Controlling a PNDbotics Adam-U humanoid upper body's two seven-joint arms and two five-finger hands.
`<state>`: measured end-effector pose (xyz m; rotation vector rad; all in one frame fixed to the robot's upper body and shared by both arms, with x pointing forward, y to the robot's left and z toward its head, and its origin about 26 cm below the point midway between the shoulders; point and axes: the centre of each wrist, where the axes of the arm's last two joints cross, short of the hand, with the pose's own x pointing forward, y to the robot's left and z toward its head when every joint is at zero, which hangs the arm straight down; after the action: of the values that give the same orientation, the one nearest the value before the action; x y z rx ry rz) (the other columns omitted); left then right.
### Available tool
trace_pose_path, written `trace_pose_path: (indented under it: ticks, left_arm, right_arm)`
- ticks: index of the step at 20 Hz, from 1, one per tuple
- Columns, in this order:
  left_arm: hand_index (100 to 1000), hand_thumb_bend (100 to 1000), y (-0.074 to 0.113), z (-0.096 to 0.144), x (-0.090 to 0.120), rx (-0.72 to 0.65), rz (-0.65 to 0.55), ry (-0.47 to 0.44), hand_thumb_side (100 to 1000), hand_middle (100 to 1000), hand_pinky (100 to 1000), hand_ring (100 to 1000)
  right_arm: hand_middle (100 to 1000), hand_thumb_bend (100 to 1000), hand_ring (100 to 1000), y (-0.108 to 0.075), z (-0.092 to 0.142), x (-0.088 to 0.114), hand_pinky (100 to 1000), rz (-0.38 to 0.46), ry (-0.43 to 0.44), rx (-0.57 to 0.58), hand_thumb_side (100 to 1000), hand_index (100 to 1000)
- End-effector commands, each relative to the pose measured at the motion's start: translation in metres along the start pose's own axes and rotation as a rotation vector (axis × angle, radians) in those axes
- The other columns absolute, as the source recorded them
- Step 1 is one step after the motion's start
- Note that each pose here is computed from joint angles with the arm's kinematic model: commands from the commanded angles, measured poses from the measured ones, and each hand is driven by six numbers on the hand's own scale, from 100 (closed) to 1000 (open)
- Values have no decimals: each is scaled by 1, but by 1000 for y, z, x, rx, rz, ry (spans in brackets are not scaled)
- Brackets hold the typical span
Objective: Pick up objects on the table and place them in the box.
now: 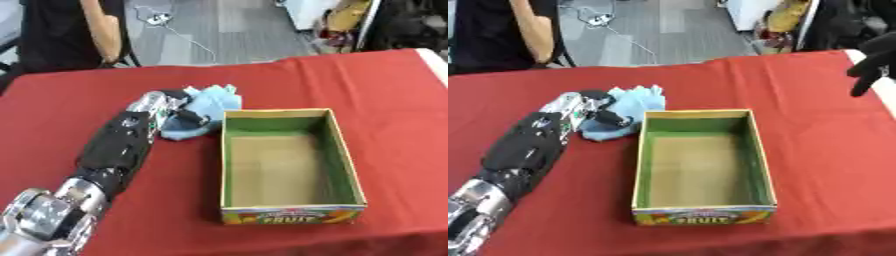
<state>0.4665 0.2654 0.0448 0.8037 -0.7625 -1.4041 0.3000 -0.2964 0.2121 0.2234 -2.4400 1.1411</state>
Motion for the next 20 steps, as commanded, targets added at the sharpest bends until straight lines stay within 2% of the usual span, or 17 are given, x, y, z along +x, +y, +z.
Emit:
trace_pose_path:
  ticks: [1,3,5,6,7,8,9,10,11,12,14,20]
  left_arm:
    - [771,651,-12,-2,-10,-41,21,25,750,642,499,483]
    - [718,617,-17,-3,-11,-70,28,30,688,580,473,457]
    - [632,403,-19,-3,-12,-95,34,43,412,507,397,400]
    - [549,261,-19,-3,-12,-100,38,52,222,451,335,350]
    - [460,107,-18,-3,-13,-91,39,66,107,369,239,270]
    - [348,100,-16,-2,-12,-75,40,74,175,255,100,156]
    - [289,100,-14,-2,-12,-36,43,81,249,199,100,101]
    - [198,100,-13,-1,-11,-3,46,85,326,116,100,100]
    - [213,100,-12,-1,-10,41,46,85,316,132,100,100]
    - [145,100,-12,-1,-10,73,46,85,294,100,100,100]
    - [124,100,-12,-1,-10,117,51,80,250,100,100,100]
    - [118,100,-13,-1,-14,97,92,60,251,100,100,100]
  right_arm:
    - [760,342,670,-5,-6,6,496,41,-48,26,636,946]
    - [760,341,670,-5,-6,6,497,42,-49,26,637,946]
    - [760,340,670,-5,-6,6,496,43,-49,26,637,946]
    - [760,340,670,-5,-6,6,496,43,-49,25,637,946]
    - [760,340,670,-5,-6,6,496,43,-48,25,637,946]
    - [760,339,670,-5,-7,6,496,43,-48,25,637,946]
    - [760,339,670,-5,-7,6,496,43,-48,25,637,946]
    - [760,338,670,-5,-7,6,496,43,-48,26,637,946]
    - [760,338,670,-5,-7,6,496,42,-48,26,637,946]
    - [760,338,670,-5,-7,6,496,42,-48,26,637,946]
    - [760,338,670,-5,-6,5,496,42,-47,25,637,946]
    - [760,336,670,-5,-6,5,495,41,-44,26,637,946]
